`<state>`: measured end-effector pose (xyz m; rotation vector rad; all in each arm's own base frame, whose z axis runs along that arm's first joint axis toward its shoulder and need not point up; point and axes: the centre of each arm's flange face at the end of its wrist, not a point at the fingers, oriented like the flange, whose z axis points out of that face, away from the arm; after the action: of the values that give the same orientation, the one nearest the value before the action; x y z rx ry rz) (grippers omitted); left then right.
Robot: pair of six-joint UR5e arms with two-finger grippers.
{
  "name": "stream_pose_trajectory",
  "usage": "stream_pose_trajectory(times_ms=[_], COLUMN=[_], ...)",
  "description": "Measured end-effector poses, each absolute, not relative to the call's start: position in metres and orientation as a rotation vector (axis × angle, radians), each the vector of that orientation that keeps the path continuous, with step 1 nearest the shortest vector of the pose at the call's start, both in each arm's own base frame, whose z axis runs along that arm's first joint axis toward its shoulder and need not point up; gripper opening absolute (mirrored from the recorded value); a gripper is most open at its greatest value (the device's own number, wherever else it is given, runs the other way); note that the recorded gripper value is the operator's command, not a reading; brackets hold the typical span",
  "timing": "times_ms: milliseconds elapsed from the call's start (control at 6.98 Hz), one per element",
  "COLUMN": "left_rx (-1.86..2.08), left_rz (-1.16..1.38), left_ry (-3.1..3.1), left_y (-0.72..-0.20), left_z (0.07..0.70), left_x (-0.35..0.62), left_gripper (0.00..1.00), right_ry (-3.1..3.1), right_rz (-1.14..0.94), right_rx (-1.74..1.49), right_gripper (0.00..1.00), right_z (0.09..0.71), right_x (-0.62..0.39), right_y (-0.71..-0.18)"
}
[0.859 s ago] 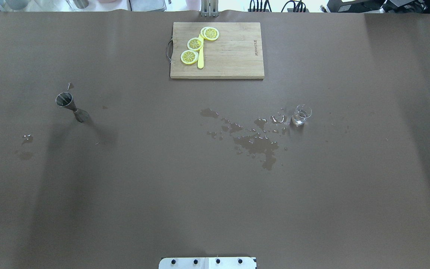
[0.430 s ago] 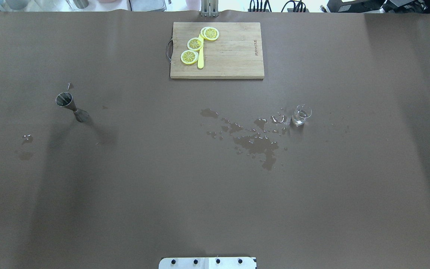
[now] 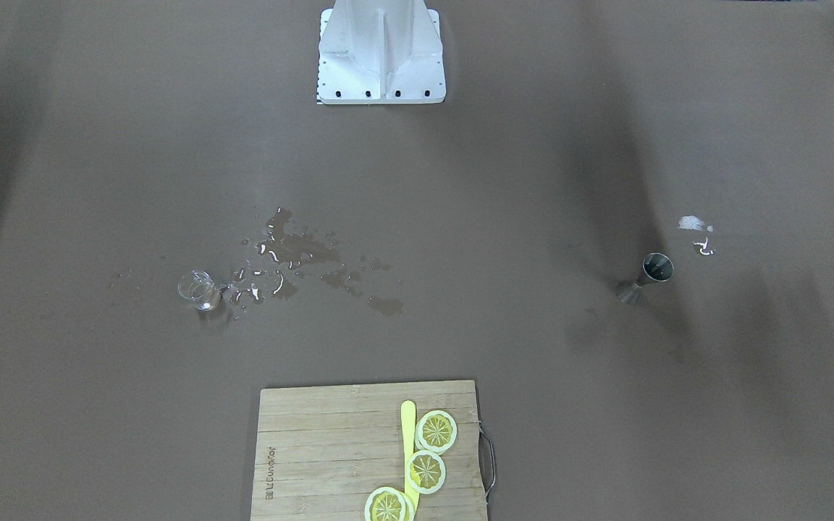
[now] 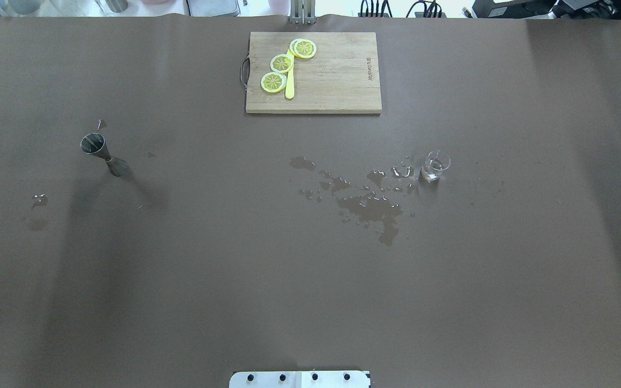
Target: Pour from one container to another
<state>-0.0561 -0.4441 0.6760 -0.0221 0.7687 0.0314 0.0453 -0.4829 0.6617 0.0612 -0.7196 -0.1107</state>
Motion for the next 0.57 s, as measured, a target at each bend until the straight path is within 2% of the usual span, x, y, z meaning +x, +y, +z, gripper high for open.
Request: stream_pose_trajectory(times_ms=[573], left_rx=[-0.021], left_rz=[0.032], left_ry=[0.769], left_y=[-0.4445], left_z=[0.6758], left_x=[-0.0560], left_gripper=[0.99], right_ry=[-0.730], right_rz=[-0.141], right_rx=[0.077], right_gripper=[1.00], right_z=[0.6595], right_x=[0.0453], right_y=[-0.4795])
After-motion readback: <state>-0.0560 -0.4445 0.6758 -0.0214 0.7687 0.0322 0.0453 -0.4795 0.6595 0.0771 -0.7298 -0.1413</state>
